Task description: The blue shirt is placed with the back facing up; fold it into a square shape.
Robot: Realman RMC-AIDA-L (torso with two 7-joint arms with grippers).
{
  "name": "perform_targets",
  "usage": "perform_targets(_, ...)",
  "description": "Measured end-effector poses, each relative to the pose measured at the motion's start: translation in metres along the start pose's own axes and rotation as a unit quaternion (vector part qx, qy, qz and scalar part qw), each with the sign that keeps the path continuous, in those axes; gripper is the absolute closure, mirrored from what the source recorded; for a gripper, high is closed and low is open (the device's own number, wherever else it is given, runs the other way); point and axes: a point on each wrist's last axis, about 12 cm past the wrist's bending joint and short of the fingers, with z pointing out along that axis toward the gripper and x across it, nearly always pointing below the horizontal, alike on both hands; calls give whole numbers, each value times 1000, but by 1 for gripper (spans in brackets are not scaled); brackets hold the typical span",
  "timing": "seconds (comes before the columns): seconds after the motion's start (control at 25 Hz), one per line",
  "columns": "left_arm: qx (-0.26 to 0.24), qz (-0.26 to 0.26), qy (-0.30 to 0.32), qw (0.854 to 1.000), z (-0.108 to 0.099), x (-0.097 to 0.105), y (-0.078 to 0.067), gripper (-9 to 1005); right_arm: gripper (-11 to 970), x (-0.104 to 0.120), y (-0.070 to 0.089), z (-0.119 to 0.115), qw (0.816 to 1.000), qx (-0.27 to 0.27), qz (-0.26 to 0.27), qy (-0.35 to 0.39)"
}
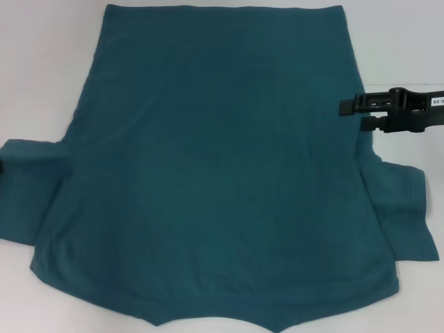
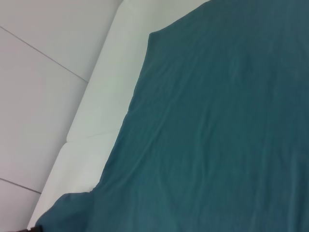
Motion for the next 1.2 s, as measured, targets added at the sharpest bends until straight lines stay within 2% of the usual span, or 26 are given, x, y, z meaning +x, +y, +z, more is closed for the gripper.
perform_targets(0.24,-35,31,12,999,-5,-25,-15,998,105,-1,1,1,1000,-1,-3,1)
perform_targets(0.52,-24,35,44,998,-8,-38,-38,998,106,-1,2,2,1000,-1,-5,2)
perform_targets(0.56,-27,36,58,997,-8,-40,-49,998,106,0,2,2,1000,-1,-5,2)
perform_targets(0.6,-27,36,58,997,-8,-40,-49,998,106,0,2,2,1000,0,-5,3)
perform_targets(0.72,-19,44,85,995,-8,-45,-71,998,106,0,2,2,1000,0,-5,3)
perform_targets(0.96,19,65,113,991,0,-55,-115,997,106,0,3,4,1000,-1,-6,6)
perform_targets(1.2,42,75,122,989,18,-60,-145,996,107,1,3,6,1000,-2,-7,7)
